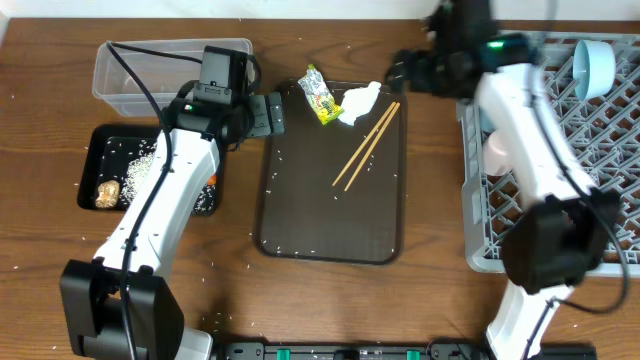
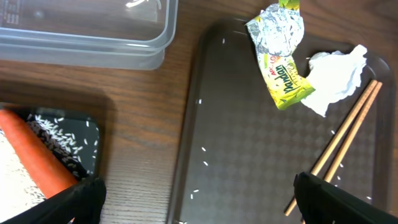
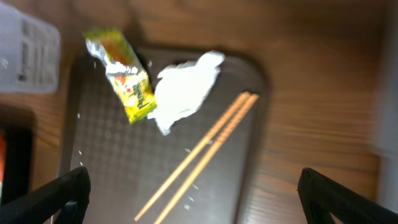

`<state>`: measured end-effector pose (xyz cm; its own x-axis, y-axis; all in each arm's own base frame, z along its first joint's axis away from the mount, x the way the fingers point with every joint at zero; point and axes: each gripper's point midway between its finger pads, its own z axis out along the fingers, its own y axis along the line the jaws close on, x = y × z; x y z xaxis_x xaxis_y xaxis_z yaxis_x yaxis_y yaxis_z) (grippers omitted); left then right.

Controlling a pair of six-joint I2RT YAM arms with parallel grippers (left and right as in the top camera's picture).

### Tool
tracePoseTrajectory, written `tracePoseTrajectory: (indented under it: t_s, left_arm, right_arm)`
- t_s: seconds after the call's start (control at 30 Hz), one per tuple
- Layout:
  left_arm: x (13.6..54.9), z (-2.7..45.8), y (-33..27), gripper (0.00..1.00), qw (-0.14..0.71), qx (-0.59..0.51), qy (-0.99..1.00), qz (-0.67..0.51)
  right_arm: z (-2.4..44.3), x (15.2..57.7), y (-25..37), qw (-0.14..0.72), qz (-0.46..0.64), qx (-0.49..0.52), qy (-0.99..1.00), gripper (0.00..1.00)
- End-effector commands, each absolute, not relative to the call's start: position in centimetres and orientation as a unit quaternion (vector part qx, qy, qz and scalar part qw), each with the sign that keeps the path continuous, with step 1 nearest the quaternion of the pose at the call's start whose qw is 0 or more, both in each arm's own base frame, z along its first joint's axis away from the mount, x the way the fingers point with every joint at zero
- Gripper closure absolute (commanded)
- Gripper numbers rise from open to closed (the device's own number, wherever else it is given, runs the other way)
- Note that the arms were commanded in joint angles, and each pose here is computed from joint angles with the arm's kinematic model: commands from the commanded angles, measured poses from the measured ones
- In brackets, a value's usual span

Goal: Sort waste into correct bins and load items into the dishwasher rack
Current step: 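Carry the carrot left and drop it into the black rice tray, then reach the left gripper back and grasp the foil wrapper and tissue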

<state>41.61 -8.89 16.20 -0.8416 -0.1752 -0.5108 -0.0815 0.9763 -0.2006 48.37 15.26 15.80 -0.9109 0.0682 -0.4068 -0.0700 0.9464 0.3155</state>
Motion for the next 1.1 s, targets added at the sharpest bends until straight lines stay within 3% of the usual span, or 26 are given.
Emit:
tracePoseTrajectory:
  t_s: [0.0, 0.2, 0.43, 0.7, 1.07]
  left_arm:
    - [42.2, 16.1, -8.9, 0.01, 0.282, -0.08, 0.952, -0.087]
    - [44.9, 16.7, -11.1, 0.02, 0.334, -0.027, 0.937, -0.095]
    - [48.8, 12.2, -16.4, 0.02, 0.353, 0.025, 0.929, -0.11]
    - [53.4, 7.7, -22.8, 0.02, 0.35, 0.12, 0.924, -0.1]
    - [53.8, 1.1, -24.4, 0.02, 0.306, 0.136, 0.938, -0.091]
  right_arm:
    - [11.8, 47.7, 17.3, 0.166, 0.16, 0.017, 0.973, 0.01]
    - [12.4, 48.6, 15.7, 0.176, 0.163, 0.059, 0.969, 0.01]
    - [19.5, 48.4, 9.5, 0.237, 0.176, 0.083, 0.952, 0.01]
    - [25.9, 44.6, 4.6, 0.279, 0.153, 0.083, 0.944, 0.01]
    - [26.2, 42.6, 2.7, 0.27, 0.099, 0.087, 0.954, 0.01]
